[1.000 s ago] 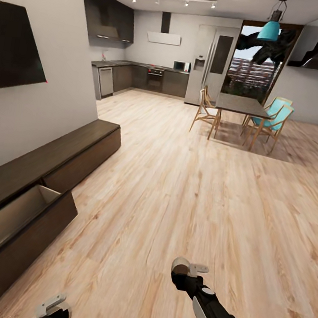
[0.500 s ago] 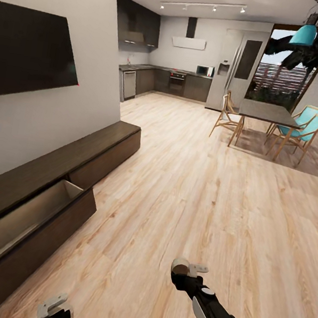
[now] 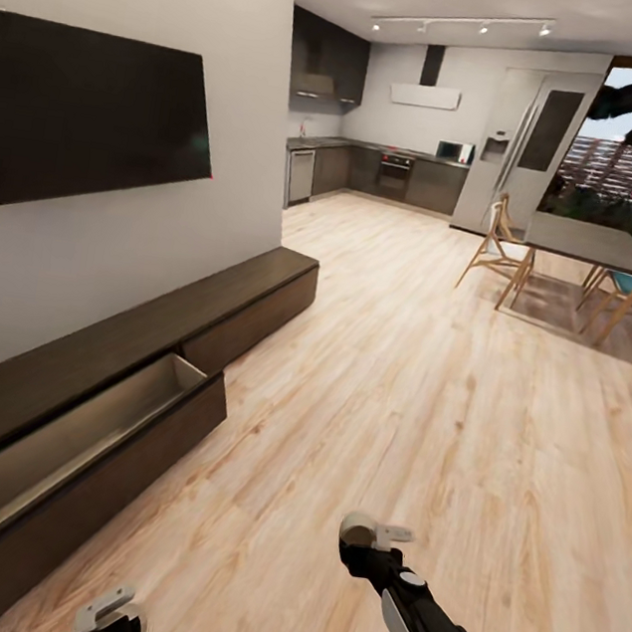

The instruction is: Place each of the two pumpkins and all three candles from the living room inside a cabinet in the living room (use any cabinet), then make sure every cabinet is closed, and position the cauldron so it is next to a table in the living room.

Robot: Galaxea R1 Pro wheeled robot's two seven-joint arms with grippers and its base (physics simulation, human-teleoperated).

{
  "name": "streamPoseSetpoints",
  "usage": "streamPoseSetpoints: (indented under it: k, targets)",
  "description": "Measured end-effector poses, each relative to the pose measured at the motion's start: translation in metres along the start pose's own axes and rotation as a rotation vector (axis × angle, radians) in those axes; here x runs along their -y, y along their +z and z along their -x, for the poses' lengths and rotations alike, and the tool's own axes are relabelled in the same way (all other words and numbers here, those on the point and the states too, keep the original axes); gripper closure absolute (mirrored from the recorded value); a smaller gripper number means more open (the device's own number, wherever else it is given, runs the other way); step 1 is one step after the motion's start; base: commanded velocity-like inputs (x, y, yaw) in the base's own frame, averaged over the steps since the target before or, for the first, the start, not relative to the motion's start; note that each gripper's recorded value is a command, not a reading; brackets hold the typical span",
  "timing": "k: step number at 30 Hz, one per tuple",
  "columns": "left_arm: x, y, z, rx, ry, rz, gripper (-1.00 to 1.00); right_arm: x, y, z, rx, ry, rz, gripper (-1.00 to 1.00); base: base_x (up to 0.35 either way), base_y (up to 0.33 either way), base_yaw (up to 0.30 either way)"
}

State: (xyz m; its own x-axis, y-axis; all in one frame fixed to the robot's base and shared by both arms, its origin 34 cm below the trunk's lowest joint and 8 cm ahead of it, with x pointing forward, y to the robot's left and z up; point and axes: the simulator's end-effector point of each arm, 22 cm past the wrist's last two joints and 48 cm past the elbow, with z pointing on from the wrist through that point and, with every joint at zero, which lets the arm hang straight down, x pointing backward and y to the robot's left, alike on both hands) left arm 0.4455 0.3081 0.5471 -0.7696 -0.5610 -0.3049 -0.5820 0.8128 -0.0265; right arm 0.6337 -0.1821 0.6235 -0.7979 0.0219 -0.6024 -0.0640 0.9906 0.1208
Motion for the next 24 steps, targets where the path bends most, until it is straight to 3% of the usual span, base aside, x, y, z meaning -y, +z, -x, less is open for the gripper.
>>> streamPoseSetpoints:
  k: [5, 14, 24]
  targets:
    - [0.0004, -0.0006, 0.0013, 0.006, 0.01, 0.0, 1.0, -0.0007, -0.0006, 0.0009, 0.002, 0.0, 0.001, 1.0, 0.102, -0.018, 0.272]
    - [0.0006, -0.001, 0.0015, 0.007, 0.013, -0.001, 1.0, -0.0015, -0.0011, 0.0017, 0.004, 0.002, 0.004, 1.0, 0.292, -0.143, 0.114]
    - [0.0013, -0.0017, 0.003, 0.01, 0.011, -0.003, 1.0, -0.0014, -0.0019, 0.0041, 0.008, 0.001, 0.003, 1.0, 0.228, -0.154, 0.235]
